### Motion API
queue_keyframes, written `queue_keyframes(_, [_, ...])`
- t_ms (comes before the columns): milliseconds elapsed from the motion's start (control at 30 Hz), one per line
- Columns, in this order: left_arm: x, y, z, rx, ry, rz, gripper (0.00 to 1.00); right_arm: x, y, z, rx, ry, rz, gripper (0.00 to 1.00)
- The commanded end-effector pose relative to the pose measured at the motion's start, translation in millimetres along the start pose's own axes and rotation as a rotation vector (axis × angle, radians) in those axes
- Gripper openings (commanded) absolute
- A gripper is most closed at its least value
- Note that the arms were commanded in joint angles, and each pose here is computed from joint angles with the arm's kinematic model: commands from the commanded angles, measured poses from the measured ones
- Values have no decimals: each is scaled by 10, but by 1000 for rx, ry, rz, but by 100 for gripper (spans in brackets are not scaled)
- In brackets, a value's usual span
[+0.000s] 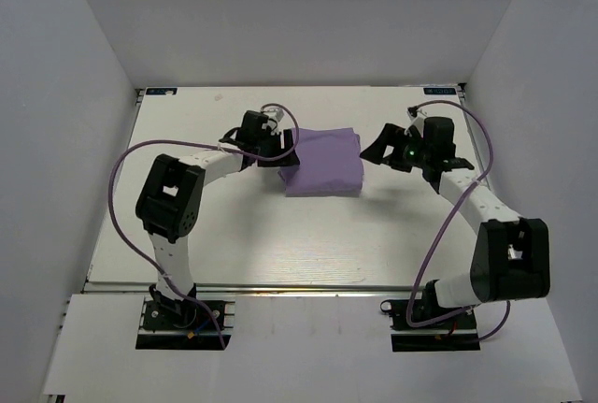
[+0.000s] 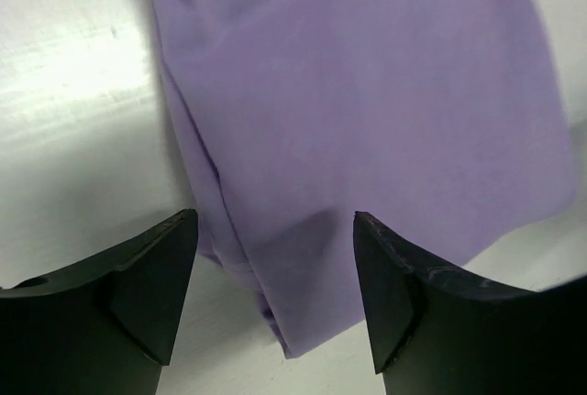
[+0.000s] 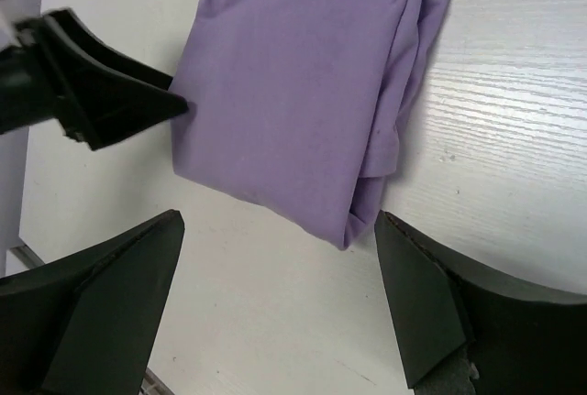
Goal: Fold and stack the t-shirts
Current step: Put the neatly folded tshirt into the corner of the board with the left arm
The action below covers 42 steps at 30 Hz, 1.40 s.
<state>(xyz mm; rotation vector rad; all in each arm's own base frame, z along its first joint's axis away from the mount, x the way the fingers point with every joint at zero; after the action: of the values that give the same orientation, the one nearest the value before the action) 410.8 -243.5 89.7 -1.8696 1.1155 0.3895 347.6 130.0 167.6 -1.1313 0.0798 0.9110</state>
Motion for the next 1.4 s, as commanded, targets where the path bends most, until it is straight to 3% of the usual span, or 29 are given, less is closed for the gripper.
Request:
queue_keyframes(0, [73,147,-17,-28,34,38,77,-157,-87,21,-63,39,-57,90])
queue_keyframes(133, [195,250,-108,-32,79,68,71,-241,26,-28,-70,84,-52,90])
queue_keyframes(333, [393,377,-121,-24,65,108,43,-283,152,-83,-59,119,-23,90])
queue_keyframes(367, [441,428,-137,-21,63,125,34,-288,175,-101,-66,125,-14,90])
queue_keyframes(467, [486,468,-149,-7,64,135,17,-292,214,-129,-72,141,-8,90])
queue_keyframes(500, [504,477,-132,3,58,145,4,-293,250,-158,-66,148,1,90])
queue_keyframes(533, [502,459,-114,11,40,142,0,-287,271,-148,-64,145,7,90])
queue_keyframes(700, [329,122,251,105,-209,88,0,-303,303,-182,-67,160,17,90])
queue_keyframes(1000, [-415,-558,830,317,-598,-23,0,-339,298,-228,-81,193,9,90])
queue_keyframes(1200, [-878,-966,1430,342,-836,-96,0,-326,301,-268,-79,211,16,90])
queue_keyframes(1367, [-1210,-1284,1859,292,-939,-148,0,-305,314,-296,-76,223,30,90])
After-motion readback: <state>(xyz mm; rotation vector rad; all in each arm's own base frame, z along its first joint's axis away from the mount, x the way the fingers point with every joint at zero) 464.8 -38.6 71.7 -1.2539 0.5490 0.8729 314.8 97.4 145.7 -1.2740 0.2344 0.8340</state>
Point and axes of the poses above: each gripper's point midway between its finger pads, its own x axis out along the fingers, its own z axis along the line the jaws close on, y = z × x, the point moved 3 cm from there along -x, back along the fingers, and after that the axes turned 11 degrees about -x, right-handed, at the moved point
